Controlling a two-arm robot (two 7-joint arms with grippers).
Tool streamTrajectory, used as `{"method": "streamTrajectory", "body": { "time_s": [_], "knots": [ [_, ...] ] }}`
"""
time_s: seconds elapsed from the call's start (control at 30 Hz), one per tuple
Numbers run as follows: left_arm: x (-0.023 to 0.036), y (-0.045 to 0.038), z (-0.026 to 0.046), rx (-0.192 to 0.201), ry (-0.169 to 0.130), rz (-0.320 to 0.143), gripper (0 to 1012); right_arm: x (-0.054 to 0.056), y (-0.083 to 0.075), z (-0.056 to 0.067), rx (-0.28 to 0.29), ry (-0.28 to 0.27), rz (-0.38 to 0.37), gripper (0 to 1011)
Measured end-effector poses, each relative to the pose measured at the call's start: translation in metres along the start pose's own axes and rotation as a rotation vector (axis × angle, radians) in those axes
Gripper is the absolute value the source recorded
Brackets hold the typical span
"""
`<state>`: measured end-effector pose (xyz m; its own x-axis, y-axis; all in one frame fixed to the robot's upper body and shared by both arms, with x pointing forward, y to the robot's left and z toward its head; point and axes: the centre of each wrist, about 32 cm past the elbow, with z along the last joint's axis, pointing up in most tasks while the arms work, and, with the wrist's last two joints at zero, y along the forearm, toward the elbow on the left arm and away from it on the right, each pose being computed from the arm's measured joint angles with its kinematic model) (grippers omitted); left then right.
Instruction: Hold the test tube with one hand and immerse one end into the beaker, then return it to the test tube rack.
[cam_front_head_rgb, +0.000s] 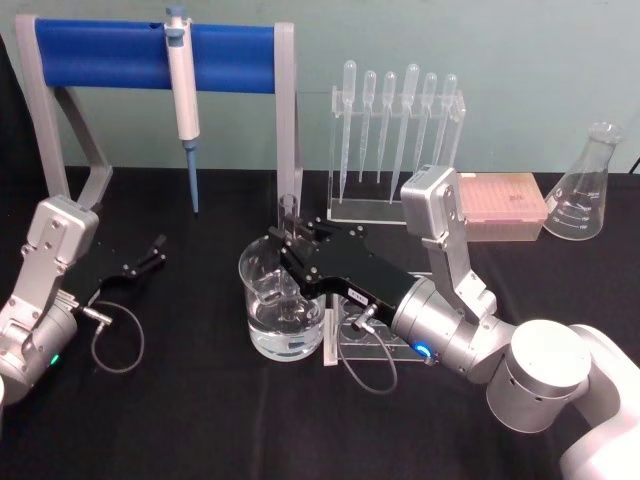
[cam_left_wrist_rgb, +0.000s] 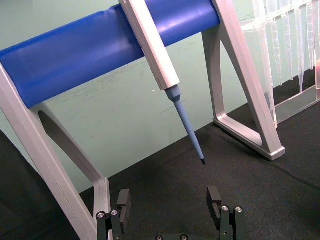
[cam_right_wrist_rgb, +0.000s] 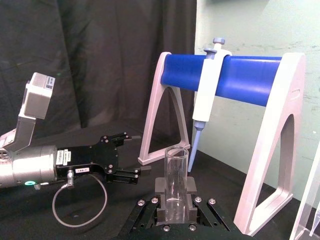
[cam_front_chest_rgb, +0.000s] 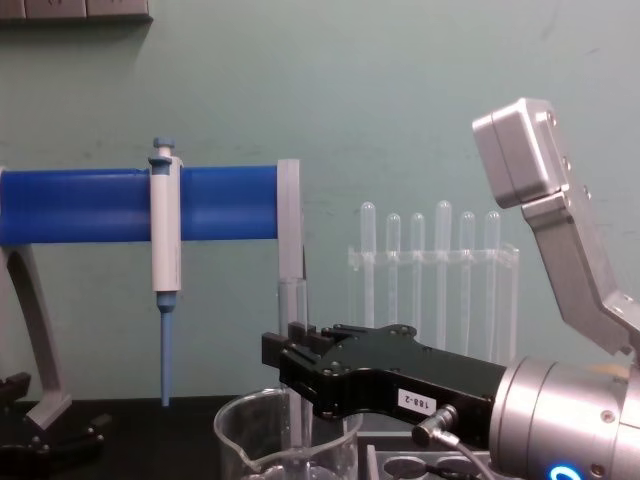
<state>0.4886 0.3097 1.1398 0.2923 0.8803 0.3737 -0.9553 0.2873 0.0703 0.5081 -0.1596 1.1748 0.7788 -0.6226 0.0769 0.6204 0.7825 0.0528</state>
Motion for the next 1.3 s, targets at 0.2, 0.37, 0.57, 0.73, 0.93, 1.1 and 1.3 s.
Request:
{"method": "streamTrajectory", "body": {
  "time_s": [0.2, 0.37, 0.57, 0.73, 0.93, 1.1, 1.3],
  "knots": [
    [0.0, 0.0, 0.0, 0.0, 0.0, 0.0, 1000, 0.0, 0.0, 0.0, 0.0, 0.0, 0.0, 225],
    [0.0, 0.0, 0.0, 0.0, 0.0, 0.0, 1000, 0.0, 0.0, 0.0, 0.0, 0.0, 0.0, 224],
    [0.0, 0.0, 0.0, 0.0, 0.0, 0.0, 1000, 0.0, 0.0, 0.0, 0.0, 0.0, 0.0, 224],
    [0.0, 0.0, 0.0, 0.0, 0.0, 0.0, 1000, 0.0, 0.0, 0.0, 0.0, 0.0, 0.0, 224],
    [0.0, 0.0, 0.0, 0.0, 0.0, 0.0, 1000, 0.0, 0.0, 0.0, 0.0, 0.0, 0.0, 225],
    [0.0, 0.0, 0.0, 0.0, 0.0, 0.0, 1000, 0.0, 0.0, 0.0, 0.0, 0.0, 0.0, 224],
    [0.0, 0.0, 0.0, 0.0, 0.0, 0.0, 1000, 0.0, 0.0, 0.0, 0.0, 0.0, 0.0, 224]
  ]
}}
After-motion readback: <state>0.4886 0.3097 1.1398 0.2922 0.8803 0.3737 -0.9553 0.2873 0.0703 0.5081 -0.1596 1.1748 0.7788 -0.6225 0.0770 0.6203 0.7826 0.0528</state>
